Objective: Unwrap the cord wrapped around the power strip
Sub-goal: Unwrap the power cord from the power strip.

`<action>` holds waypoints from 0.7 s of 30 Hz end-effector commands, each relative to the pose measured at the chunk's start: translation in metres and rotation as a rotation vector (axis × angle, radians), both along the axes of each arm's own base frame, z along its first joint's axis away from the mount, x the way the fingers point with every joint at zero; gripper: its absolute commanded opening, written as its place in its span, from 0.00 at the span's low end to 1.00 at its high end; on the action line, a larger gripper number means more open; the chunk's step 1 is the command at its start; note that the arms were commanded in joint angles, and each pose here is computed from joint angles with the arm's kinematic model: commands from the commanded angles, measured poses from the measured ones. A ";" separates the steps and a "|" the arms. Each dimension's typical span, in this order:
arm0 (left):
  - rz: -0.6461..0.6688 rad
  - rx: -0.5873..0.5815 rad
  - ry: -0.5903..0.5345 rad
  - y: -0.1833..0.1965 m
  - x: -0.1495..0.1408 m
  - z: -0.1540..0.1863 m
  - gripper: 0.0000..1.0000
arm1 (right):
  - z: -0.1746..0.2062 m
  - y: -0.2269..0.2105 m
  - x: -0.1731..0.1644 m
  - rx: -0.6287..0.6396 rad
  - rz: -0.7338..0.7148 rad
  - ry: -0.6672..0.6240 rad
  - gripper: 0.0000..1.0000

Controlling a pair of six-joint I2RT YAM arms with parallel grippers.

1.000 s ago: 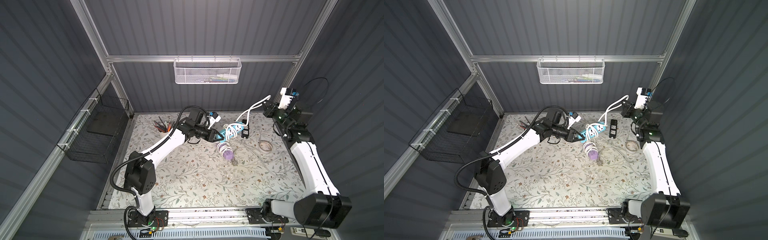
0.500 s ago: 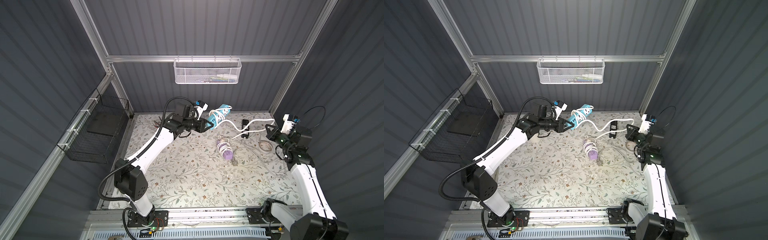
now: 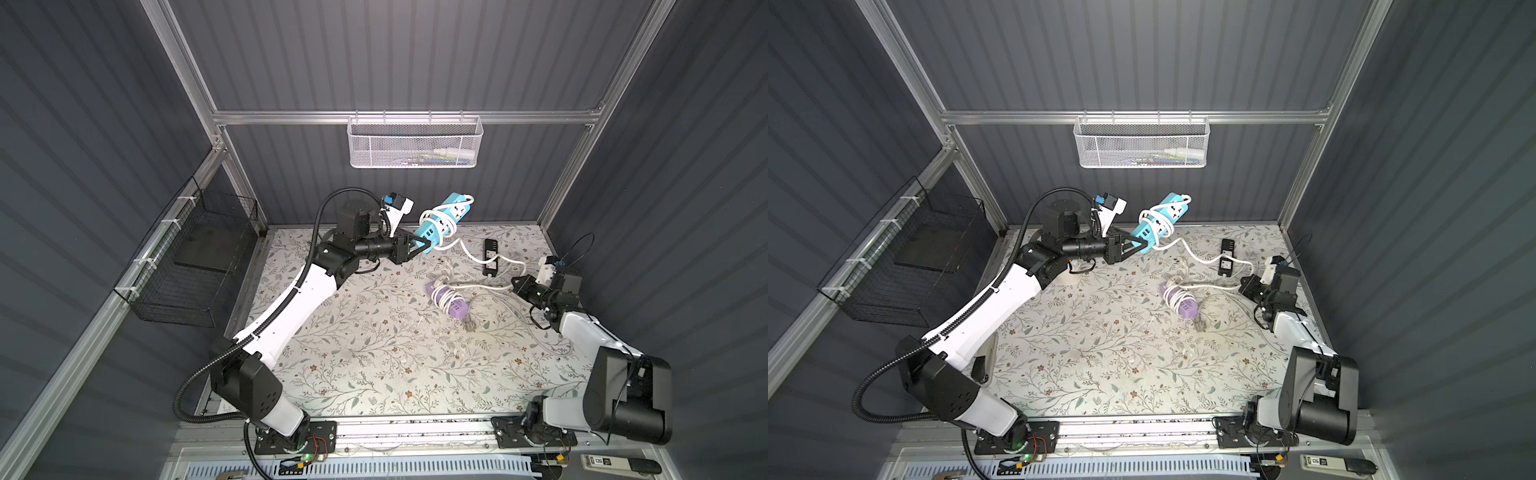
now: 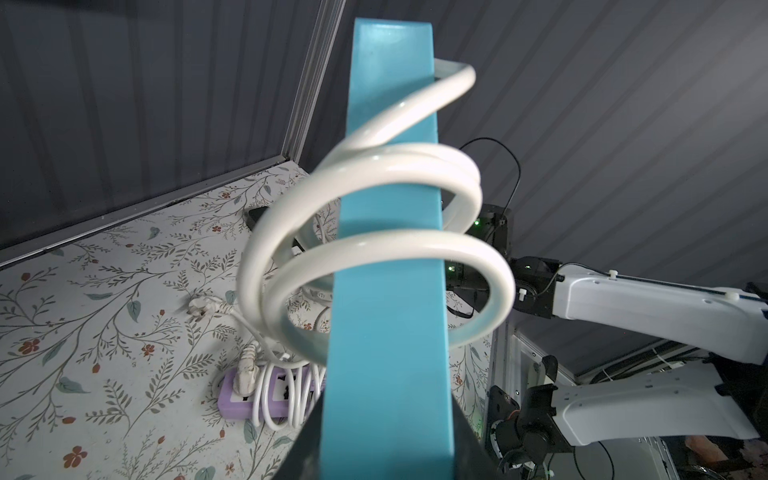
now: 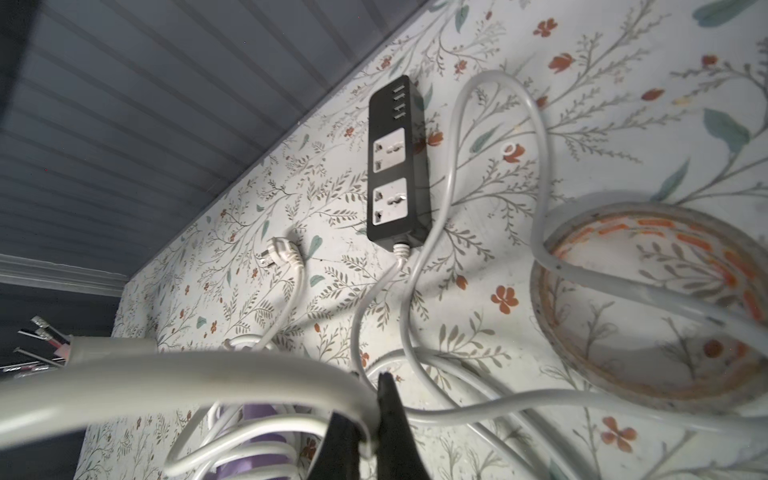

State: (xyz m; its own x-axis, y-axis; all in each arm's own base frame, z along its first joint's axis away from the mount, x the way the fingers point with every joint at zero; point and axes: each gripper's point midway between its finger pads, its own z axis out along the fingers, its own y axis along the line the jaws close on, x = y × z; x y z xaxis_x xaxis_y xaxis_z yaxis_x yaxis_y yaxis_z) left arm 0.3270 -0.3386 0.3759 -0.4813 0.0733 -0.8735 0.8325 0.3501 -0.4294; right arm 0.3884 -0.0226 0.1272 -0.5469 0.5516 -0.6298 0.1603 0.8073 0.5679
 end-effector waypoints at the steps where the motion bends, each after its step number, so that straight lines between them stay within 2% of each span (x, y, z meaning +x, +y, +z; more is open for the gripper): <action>1: 0.014 -0.037 -0.109 0.004 -0.001 0.025 0.00 | -0.014 -0.016 -0.003 -0.001 -0.105 0.040 0.00; 3: 0.017 -0.035 -0.114 0.004 0.000 0.024 0.00 | -0.026 -0.022 -0.010 0.016 -0.157 0.077 0.00; 11: 0.034 -0.026 -0.123 0.007 0.000 0.020 0.00 | -0.040 -0.030 -0.027 0.068 -0.218 0.153 0.00; 19: 0.057 -0.024 -0.141 0.015 0.002 0.025 0.00 | -0.057 -0.024 -0.047 0.169 -0.259 0.199 0.00; 21: 0.057 -0.024 -0.142 0.015 0.001 0.025 0.00 | -0.060 -0.024 -0.053 0.232 -0.275 0.212 0.00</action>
State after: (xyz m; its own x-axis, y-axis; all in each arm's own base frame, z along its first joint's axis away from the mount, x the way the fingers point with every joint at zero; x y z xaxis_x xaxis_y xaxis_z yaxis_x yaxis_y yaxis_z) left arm 0.3333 -0.3324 0.3622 -0.4756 0.0791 -0.8761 0.8186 0.4045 -0.4078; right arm 0.3434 -0.0459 0.0691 -0.4929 0.7558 -0.4310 0.4505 0.6455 0.6168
